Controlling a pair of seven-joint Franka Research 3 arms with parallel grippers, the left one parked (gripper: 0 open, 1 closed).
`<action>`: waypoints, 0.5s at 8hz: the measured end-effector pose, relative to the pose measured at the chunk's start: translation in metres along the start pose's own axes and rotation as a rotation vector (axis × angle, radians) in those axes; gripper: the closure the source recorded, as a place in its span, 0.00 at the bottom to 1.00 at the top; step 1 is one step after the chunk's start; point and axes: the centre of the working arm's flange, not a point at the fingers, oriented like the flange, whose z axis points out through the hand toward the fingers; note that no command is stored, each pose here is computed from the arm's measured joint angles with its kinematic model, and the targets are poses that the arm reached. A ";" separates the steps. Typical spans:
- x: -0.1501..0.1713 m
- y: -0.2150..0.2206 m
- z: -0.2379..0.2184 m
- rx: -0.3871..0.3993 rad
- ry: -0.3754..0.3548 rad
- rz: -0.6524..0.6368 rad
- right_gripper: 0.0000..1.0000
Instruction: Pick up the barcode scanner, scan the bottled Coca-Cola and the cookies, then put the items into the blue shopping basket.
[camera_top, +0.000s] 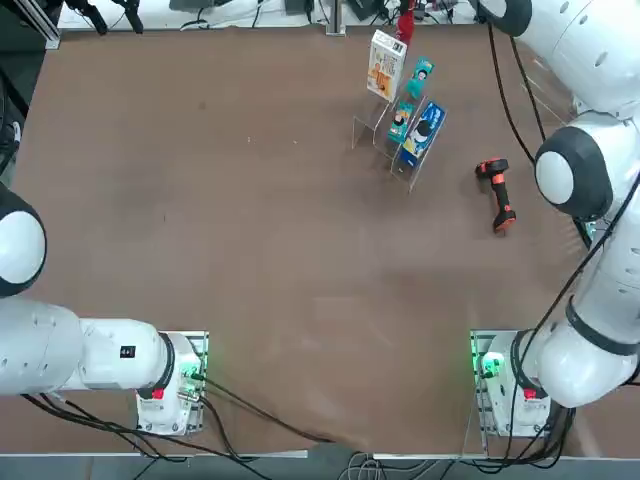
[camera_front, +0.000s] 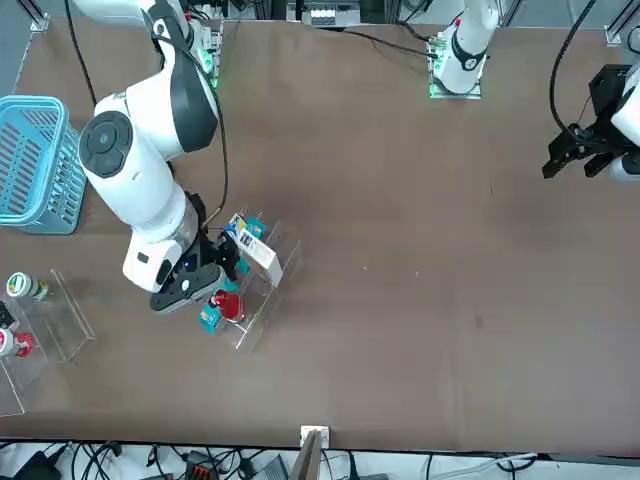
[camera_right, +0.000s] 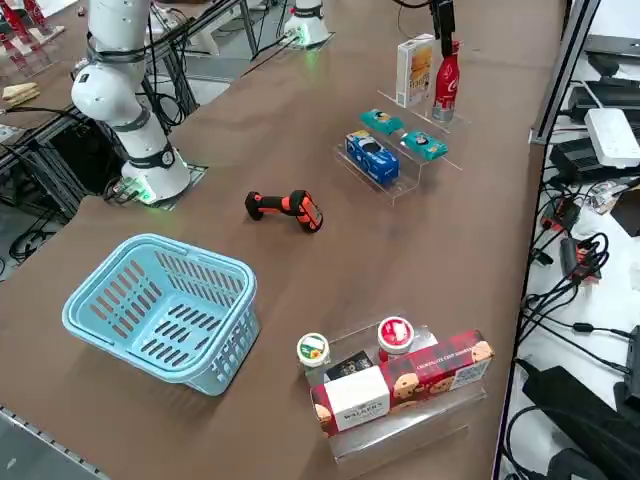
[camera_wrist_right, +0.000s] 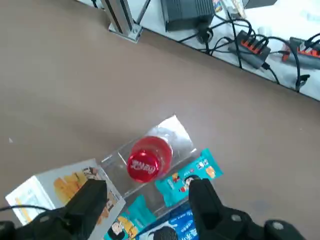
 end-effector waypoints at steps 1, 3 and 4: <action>0.003 0.000 0.002 0.000 0.013 0.000 0.00; 0.007 -0.001 0.011 0.000 0.034 -0.001 0.01; 0.008 -0.001 0.015 0.000 0.042 -0.001 0.03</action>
